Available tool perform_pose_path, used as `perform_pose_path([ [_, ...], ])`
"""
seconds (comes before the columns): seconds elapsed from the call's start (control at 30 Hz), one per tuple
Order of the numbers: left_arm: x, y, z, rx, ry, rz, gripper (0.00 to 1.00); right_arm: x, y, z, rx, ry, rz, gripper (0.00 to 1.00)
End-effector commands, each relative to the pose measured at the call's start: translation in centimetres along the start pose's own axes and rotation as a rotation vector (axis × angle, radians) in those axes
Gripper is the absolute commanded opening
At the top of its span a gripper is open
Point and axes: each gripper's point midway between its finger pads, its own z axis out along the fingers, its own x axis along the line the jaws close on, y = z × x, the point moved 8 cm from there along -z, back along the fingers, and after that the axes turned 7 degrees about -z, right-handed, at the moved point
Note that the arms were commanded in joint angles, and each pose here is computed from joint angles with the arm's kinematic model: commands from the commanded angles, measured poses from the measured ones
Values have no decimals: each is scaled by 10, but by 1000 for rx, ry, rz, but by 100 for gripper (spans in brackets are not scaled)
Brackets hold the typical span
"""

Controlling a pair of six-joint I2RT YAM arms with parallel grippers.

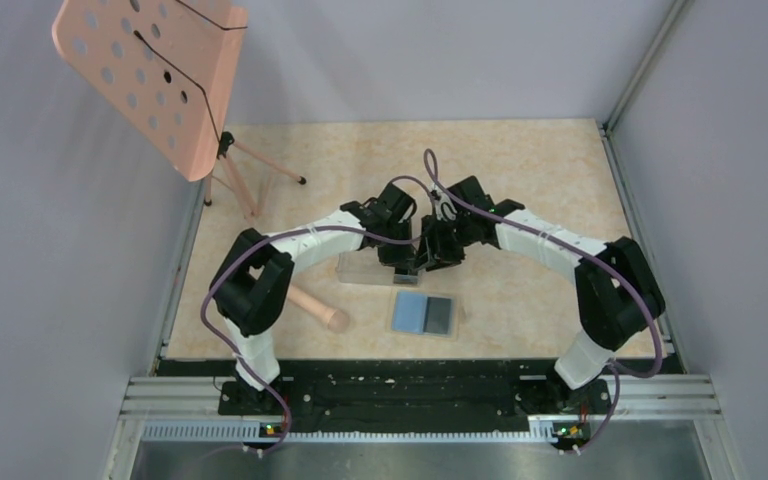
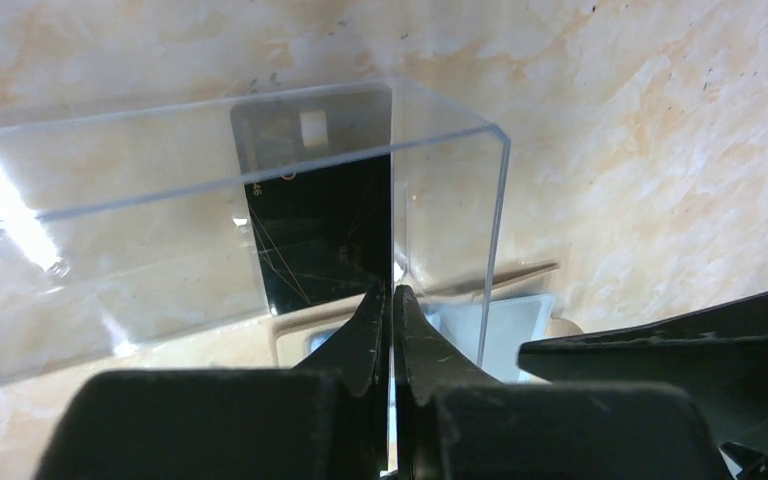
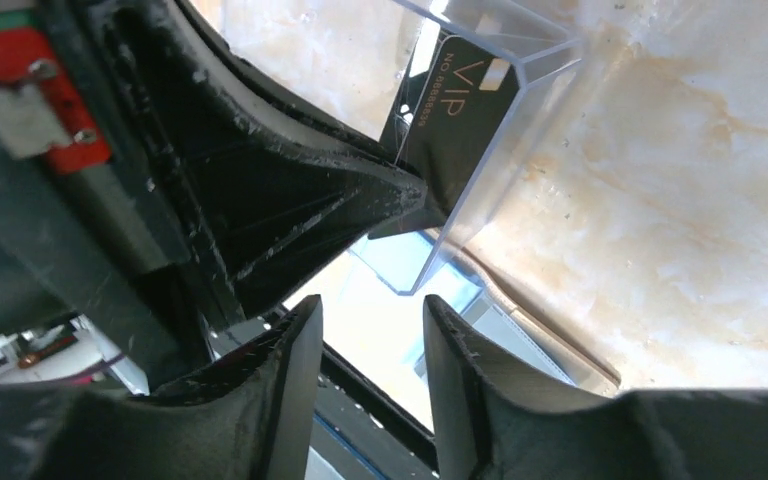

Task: Put the credit cards into the card holder
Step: Pick up the credit card from the storage box.

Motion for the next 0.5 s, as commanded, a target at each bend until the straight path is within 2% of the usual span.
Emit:
perform_pose_path([
  [0.0,-9,9,-43,-134,-24,25,0,18,20,-35,-135,27,-49,46],
  [0.17,-12,10,-90,-252,-79,42,0,12,23,-65,-196,50,-28,59],
  [0.27,-11,1,-115,-302,-165,37,0,9,17,-84,-224,81,-35,66],
  [0.37,-6,-17,-129,-300,-303,30,0,9,8,-105,-253,171,-52,71],
  [0.47,-10,-36,-145,-291,-555,37,0,14,-2,-119,-270,316,-68,74],
])
